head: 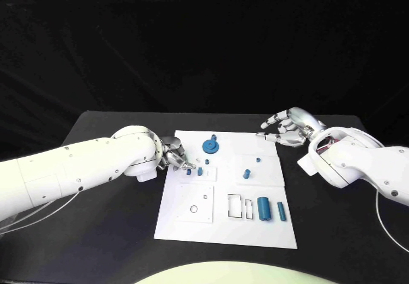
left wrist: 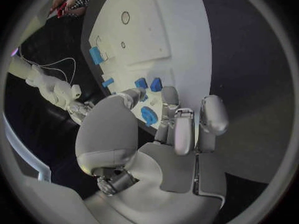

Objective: Assemble the parts on the task board

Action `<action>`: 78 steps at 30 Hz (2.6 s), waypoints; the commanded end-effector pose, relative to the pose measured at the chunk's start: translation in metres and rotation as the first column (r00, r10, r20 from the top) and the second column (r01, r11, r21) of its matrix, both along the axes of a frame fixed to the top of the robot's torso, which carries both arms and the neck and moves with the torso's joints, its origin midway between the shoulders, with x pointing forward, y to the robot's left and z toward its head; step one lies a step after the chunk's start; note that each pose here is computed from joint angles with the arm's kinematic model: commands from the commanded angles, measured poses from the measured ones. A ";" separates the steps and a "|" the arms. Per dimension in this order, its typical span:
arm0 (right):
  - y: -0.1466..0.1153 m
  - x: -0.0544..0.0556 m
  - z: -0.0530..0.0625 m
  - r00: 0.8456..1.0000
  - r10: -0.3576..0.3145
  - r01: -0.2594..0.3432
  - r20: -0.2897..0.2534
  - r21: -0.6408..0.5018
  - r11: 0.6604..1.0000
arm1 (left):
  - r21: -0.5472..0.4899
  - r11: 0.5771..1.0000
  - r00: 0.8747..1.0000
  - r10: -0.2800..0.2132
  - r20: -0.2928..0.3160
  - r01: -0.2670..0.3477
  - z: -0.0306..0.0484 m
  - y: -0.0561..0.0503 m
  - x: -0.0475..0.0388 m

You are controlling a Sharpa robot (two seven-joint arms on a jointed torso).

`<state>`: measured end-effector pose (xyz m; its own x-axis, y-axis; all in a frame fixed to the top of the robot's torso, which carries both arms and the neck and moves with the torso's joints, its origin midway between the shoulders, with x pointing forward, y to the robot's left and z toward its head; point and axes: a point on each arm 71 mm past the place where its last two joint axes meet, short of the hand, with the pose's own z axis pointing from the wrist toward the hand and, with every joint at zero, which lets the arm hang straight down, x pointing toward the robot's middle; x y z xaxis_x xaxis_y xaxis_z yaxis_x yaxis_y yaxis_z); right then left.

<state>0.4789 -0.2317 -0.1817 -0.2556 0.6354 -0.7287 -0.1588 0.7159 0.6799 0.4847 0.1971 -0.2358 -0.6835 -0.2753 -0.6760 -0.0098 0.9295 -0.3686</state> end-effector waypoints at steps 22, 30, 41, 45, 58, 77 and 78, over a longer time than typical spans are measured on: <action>0.000 0.000 0.001 1.000 0.010 -0.010 0.015 0.000 1.000 | -0.310 0.913 0.906 -0.125 0.405 0.265 0.0334 -0.039 0.0045; 0.000 -0.001 0.001 1.000 0.012 -0.012 0.014 0.001 1.000 | -0.126 0.908 0.832 -0.302 0.466 0.400 0.0199 -0.054 0.0043; 0.000 -0.001 0.001 1.000 0.014 -0.014 0.013 0.001 1.000 | 0.016 0.908 0.821 -0.387 0.420 0.419 0.0063 -0.062 0.0106; 0.001 -0.001 0.001 1.000 0.015 -0.015 0.013 0.001 1.000 | 0.044 0.909 0.825 -0.395 0.403 0.414 0.0032 -0.064 0.0131; 0.001 -0.001 0.001 1.000 0.015 -0.015 0.012 0.001 1.000 | 0.091 0.911 0.841 -0.408 0.355 0.403 -0.0031 -0.065 0.0174; 0.002 -0.001 0.001 1.000 0.018 -0.018 0.010 0.001 1.000 | 0.082 0.910 0.838 -0.406 0.364 0.406 -0.0047 -0.070 0.0197; 0.002 -0.001 0.001 1.000 0.018 -0.018 0.010 0.001 1.000 | 0.079 0.910 0.838 -0.407 0.364 0.407 -0.0048 -0.070 0.0196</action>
<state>0.4784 -0.2315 -0.1812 -0.2541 0.6364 -0.7283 -0.1632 0.7140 0.6809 0.5059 0.1297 -0.2389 -0.4315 -0.0348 -0.9014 0.4940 0.8270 -0.2684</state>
